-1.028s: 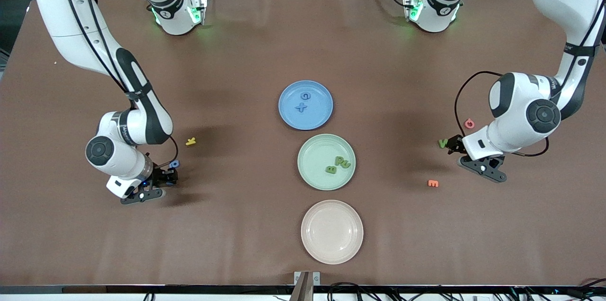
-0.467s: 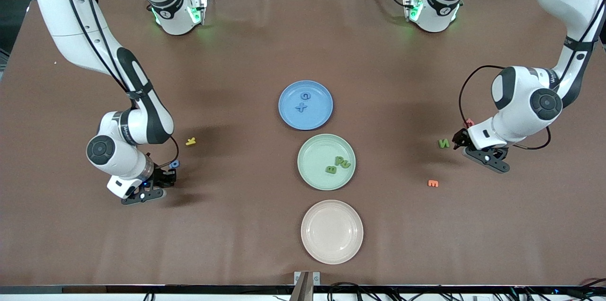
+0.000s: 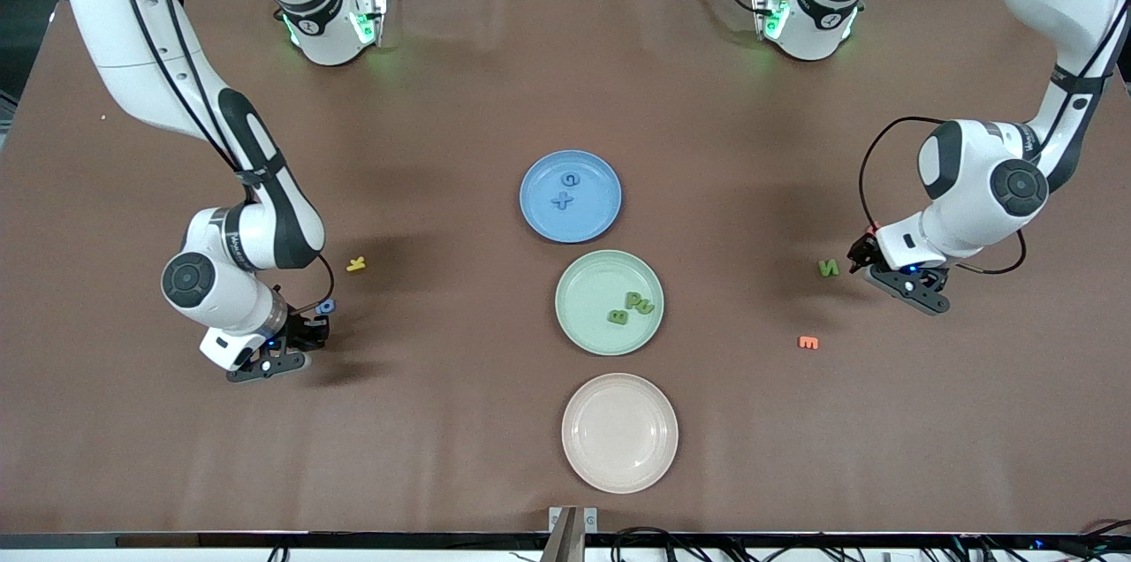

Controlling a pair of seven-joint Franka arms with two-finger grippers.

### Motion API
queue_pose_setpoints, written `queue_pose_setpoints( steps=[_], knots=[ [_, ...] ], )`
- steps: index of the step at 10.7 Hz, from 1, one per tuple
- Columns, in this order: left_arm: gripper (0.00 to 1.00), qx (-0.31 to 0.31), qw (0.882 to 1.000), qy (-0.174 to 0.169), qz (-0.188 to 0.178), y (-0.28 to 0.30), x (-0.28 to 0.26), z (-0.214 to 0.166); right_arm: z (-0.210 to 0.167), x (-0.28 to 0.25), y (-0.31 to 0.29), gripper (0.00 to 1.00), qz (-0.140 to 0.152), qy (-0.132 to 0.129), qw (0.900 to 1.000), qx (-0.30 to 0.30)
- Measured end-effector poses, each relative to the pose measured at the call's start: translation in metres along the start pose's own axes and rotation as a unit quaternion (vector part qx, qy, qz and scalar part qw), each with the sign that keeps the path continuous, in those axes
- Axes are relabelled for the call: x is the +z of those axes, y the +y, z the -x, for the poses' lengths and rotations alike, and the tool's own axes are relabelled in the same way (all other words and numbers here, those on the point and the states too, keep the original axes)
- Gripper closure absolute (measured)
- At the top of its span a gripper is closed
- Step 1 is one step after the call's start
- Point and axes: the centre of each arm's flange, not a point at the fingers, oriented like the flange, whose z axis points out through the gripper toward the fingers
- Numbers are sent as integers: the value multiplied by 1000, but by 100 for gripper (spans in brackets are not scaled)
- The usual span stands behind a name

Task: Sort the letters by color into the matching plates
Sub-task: 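Grasp the blue E with the right gripper while the left gripper reaches the N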

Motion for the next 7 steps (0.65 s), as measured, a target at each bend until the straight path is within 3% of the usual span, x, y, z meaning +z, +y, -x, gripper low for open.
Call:
queue_pose_setpoints(
  steps=[4, 7],
  knots=[
    [16, 4, 1000, 2, 6, 17, 18, 14, 0, 0, 0, 70, 0, 0, 1000, 0],
    [22, -39, 999, 1, 8, 22, 19, 13, 0, 0, 0, 70, 0, 0, 1000, 0]
  ],
)
